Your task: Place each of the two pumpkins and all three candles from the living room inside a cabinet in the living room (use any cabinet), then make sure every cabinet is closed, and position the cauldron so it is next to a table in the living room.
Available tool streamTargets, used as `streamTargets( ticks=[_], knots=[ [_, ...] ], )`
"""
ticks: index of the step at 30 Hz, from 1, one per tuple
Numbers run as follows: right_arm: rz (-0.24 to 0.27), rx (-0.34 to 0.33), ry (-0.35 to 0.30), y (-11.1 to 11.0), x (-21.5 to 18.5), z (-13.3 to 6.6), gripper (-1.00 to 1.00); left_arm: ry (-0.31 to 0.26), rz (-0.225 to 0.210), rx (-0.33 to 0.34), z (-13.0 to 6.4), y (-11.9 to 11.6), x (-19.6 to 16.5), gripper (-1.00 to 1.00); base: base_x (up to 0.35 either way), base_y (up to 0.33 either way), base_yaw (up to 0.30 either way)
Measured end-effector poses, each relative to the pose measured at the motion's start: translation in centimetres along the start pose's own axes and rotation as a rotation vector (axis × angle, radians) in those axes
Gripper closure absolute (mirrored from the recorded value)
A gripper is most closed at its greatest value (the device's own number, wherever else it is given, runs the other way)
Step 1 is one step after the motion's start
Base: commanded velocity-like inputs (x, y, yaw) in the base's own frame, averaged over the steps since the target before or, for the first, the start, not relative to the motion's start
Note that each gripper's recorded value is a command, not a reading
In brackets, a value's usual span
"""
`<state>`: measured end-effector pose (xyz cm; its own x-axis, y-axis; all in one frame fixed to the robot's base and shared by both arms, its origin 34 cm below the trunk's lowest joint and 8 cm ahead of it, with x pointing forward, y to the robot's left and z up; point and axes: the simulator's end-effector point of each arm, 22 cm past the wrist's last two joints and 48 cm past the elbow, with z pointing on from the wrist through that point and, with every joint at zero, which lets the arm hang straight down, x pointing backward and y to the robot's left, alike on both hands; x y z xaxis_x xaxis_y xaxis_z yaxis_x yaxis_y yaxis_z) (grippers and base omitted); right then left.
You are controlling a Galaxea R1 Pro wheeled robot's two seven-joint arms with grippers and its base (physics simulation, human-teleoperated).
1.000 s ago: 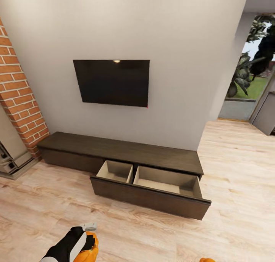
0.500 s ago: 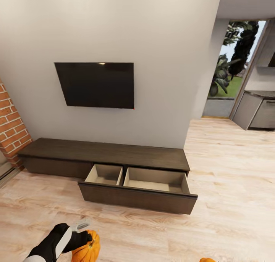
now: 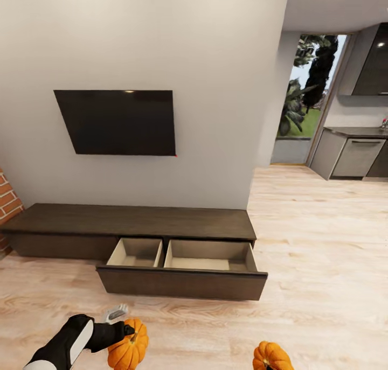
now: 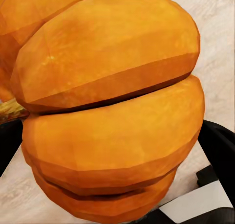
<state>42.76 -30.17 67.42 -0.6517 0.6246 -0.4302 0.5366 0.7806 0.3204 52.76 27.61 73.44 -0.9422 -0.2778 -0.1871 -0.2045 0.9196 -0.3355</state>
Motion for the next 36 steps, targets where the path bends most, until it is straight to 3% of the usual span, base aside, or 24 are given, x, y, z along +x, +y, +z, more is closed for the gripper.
streamTargets(
  ticks=[31, 35, 36],
  knots=[
    [-0.014, -0.023, 0.001, 0.5, 0.0, 0.0, 1.00, -0.003, -0.005, 0.004, -0.2, 0.3, -0.2, 1.00, 0.102, 0.059, -0.001],
    [-0.035, -0.067, 0.000, 1.9, -0.3, 0.0, 1.00, 0.041, -0.019, 0.088, -0.8, -1.8, 0.1, 1.00, 0.015, 0.005, 0.000],
    [-0.047, -0.104, -0.002, 3.0, -0.6, 0.0, 1.00, 0.063, -0.018, 0.130, -1.3, -2.9, 0.1, 1.00, 0.005, 0.002, 0.000]
  ],
)
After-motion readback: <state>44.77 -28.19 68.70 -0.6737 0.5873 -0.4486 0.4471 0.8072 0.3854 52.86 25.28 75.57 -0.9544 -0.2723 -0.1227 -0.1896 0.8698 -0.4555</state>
